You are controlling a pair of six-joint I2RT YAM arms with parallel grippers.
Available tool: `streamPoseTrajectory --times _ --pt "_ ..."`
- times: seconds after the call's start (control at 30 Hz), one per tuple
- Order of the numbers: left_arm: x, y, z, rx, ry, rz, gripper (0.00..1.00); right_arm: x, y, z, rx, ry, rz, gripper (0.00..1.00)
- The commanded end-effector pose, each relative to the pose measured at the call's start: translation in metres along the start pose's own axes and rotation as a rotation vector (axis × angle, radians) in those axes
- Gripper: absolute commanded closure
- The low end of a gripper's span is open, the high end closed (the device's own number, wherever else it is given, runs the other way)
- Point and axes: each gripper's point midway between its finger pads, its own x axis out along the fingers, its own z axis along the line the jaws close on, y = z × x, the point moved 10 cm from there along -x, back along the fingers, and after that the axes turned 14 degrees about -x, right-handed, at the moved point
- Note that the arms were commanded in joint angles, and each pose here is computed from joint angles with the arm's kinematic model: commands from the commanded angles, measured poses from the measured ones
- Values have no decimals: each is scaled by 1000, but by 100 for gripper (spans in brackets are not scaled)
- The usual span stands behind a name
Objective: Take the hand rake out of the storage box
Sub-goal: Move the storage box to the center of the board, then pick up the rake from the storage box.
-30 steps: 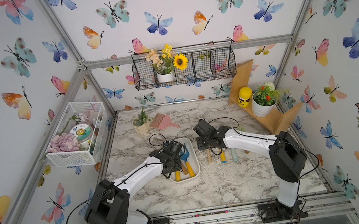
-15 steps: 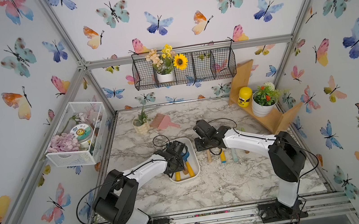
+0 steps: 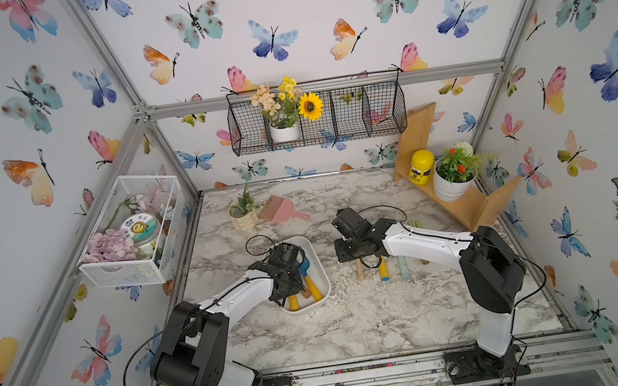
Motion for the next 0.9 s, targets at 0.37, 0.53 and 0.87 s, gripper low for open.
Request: streamPoseTrajectory --times 0.37,0.53,0.87 --pt "1 -6 35 -41 -82 39 73 2 10 -3 -3 -5 22 58" --pt "-2 -8 34 -47 -74 28 79 -3 13 -5 -6 9 20 58" --pt "-59 -38 10 -32 20 -82 83 -15 8 -9 -12 44 -15 57"
